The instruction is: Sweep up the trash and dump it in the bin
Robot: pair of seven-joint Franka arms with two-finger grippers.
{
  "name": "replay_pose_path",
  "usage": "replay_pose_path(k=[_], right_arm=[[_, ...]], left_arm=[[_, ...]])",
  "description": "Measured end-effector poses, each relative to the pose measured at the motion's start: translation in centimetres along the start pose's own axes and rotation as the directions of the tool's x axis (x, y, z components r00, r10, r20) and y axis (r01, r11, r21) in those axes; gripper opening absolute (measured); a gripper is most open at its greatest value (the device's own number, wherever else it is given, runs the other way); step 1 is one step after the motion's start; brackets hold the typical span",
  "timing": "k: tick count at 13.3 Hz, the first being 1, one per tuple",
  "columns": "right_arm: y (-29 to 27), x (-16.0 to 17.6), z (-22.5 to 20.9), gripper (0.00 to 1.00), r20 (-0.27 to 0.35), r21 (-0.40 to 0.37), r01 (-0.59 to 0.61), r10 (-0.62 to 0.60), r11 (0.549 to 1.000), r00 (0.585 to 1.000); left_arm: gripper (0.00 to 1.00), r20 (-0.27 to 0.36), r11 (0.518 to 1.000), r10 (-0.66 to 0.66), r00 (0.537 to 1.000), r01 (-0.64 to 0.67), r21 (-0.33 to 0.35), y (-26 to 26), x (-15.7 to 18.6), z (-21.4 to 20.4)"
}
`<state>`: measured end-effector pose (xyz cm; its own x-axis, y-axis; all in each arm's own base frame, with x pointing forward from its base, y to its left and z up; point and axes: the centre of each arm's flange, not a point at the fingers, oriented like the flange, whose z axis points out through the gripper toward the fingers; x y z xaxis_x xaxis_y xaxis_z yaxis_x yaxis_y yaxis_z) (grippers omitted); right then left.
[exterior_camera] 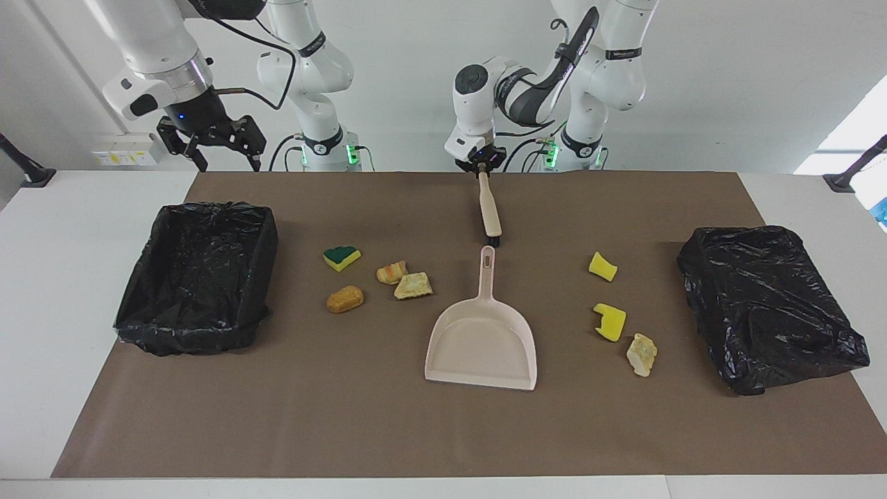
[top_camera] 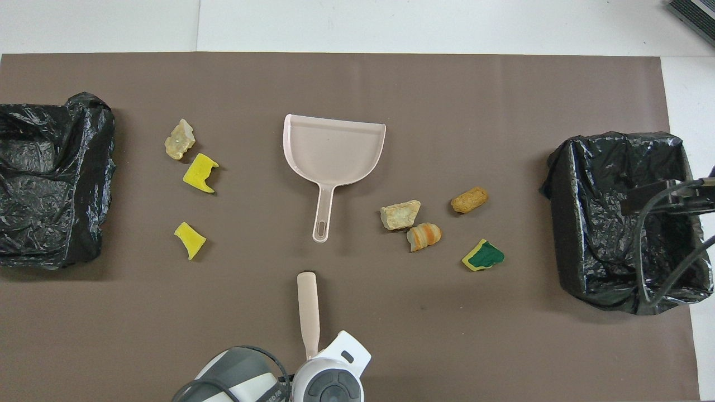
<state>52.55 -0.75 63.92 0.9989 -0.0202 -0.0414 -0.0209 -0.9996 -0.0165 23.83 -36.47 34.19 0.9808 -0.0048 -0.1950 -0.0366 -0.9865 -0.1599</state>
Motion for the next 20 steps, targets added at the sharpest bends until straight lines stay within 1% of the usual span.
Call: replay_pose_path(k=[2, 4, 5, 7, 9, 10, 12, 14, 16, 18, 20], right_arm=[[-1.1, 0.8, 0.8, 1.0, 0.0, -0.001, 0.015, -0.015, 1.0, 1.0], [-3.2, 2.5, 2.2, 1.0, -0.028, 0.001, 0.013, -0.013, 1.0, 1.0], [-4.9, 3.3, 3.0, 1.0, -0.043, 0.003, 0.003, -0.003, 1.0, 0.999], [-8.8, 5.0, 5.1, 1.0, -0.069, 0.017, -0.034, 0.035, 0.999, 0.997], [-13.0, 6.3, 7.5, 1.0, -0.088, 0.041, -0.078, 0.082, 0.996, 0.993], [-15.6, 6.7, 8.8, 1.0, -0.089, 0.052, -0.104, 0.109, 0.993, 0.99], [-21.6, 6.7, 11.6, 1.0, -0.1, 0.067, -0.155, 0.162, 0.986, 0.982], [-27.8, 6.0, 14.6, 1.0, -0.134, 0.056, -0.182, 0.188, 0.982, 0.973], [-33.2, 4.7, 17.8, 1.0, -0.152, 0.057, -0.222, 0.228, 0.973, 0.962], [-37.3, 3.5, 20.8, 1.0, -0.186, 0.043, -0.247, 0.25, 0.968, 0.95], [-40.7, 2.2, 23.7, 1.0, -0.211, 0.036, -0.252, 0.254, 0.967, 0.944]], left_arm=[[0.26, 0.014, 1.0, -0.008, 1.0, 0.008, -0.009, -1.4, 2.1, -1.6], [0.26, 0.011, 0.999, -0.027, 1.0, 0.027, -0.026, -3.2, 4.6, -3.5], [0.26, 0.003, 0.999, -0.03, 1.0, 0.03, -0.02, -4.4, 6.0, -4.6], [0.26, -0.038, 1.0, -0.021, 0.999, 0.021, -0.003, -7.9, 9.4, -7.1], [0.26, -0.083, 1.0, 0.012, 0.996, -0.011, 0.011, -12.6, 13.4, -9.1], [0.26, -0.09, 0.999, 0.036, 0.995, -0.034, 0.016, -15.0, 15.0, -9.5], [0.26, -0.082, 0.994, 0.106, 0.991, -0.103, 0.04, -20.1, 17.8, -9.1], [0.26, -0.071, 0.981, 0.185, 0.98, -0.181, 0.065, -25.4, 20.2, -8.2], [0.26, -0.093, 0.97, 0.236, 0.967, -0.229, 0.081, -30.0, 22.5, -7.8], [0.26, -0.113, 0.948, 0.311, 0.944, -0.299, 0.108, -33.4, 24.3, -7.4], [0.26, -0.157, 0.939, 0.338, 0.928, -0.321, 0.121, -35.9, 26.1, -6.9]])
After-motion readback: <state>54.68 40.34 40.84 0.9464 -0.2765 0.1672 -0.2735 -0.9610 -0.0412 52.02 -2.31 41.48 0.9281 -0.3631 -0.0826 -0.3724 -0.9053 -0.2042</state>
